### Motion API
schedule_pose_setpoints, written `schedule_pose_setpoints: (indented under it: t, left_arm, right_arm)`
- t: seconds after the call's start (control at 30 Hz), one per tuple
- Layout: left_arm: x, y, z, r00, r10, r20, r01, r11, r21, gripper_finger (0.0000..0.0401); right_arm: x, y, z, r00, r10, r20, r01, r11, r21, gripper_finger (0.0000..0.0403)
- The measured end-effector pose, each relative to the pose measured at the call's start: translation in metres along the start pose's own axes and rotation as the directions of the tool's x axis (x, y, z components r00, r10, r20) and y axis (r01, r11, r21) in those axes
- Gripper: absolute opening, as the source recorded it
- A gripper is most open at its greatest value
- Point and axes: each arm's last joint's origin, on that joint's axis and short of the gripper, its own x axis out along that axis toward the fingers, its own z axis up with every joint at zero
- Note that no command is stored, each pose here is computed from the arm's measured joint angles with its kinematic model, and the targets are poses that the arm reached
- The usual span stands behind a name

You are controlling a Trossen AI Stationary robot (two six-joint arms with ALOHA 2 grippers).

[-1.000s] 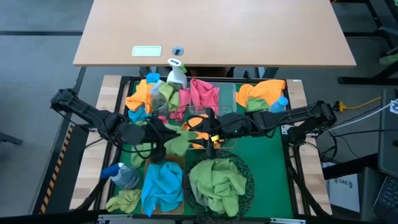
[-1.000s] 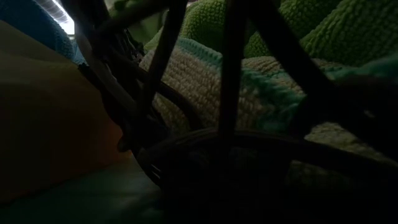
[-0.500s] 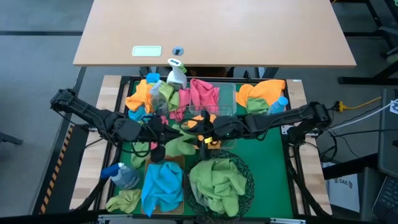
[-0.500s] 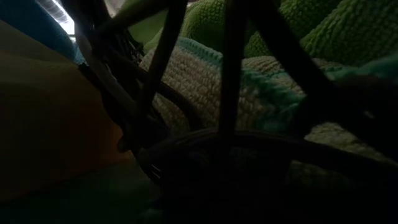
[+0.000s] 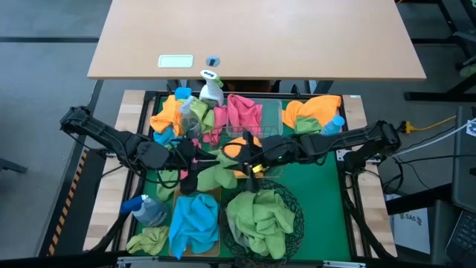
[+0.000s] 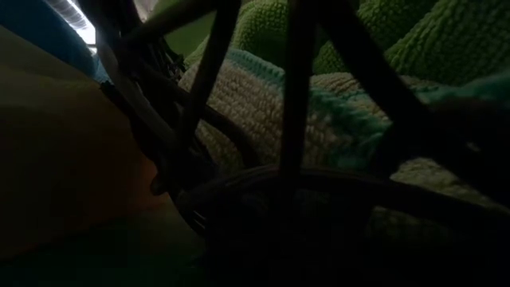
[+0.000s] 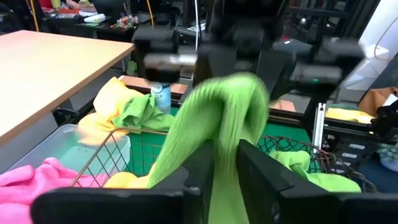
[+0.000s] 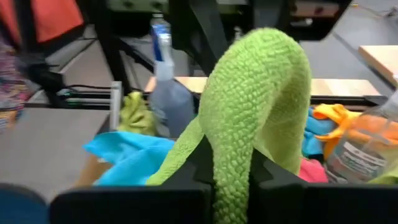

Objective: Sort microfiber towel by color & place in baskets
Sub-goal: Put the green microfiber towel into the black wire basket

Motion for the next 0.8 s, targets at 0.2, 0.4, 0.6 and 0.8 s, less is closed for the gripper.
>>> schedule_pose_setpoints:
  t: [0.2, 0.4, 0.6, 0.8]
  left_arm:
    - [0.0, 0.001, -0.002, 1.0, 0.007, -0.022, -0.007, 1.0, 0.015, 0.0092]
    - [0.0, 0.001, -0.004, 0.999, 0.012, -0.04, -0.011, 1.0, 0.027, 0.0093]
    - [0.0, 0.002, -0.007, 0.998, 0.019, -0.06, -0.016, 0.999, 0.04, 0.0092]
    - [0.0, 0.002, -0.007, 0.998, 0.02, -0.062, -0.017, 0.999, 0.042, 0.0092]
  right_arm:
    - [-0.04, 0.003, 0.019, 0.995, 0.098, 0.038, -0.1, 0.991, 0.085, 0.0018]
    - [-0.083, 0.008, 0.037, 0.958, 0.266, 0.103, -0.281, 0.944, 0.173, 0.0012]
    - [-0.115, 0.029, 0.046, 0.897, 0.416, 0.153, -0.437, 0.886, 0.153, 0.0014]
    - [-0.131, 0.061, 0.044, 0.848, 0.512, 0.137, -0.529, 0.836, 0.147, 0.0018]
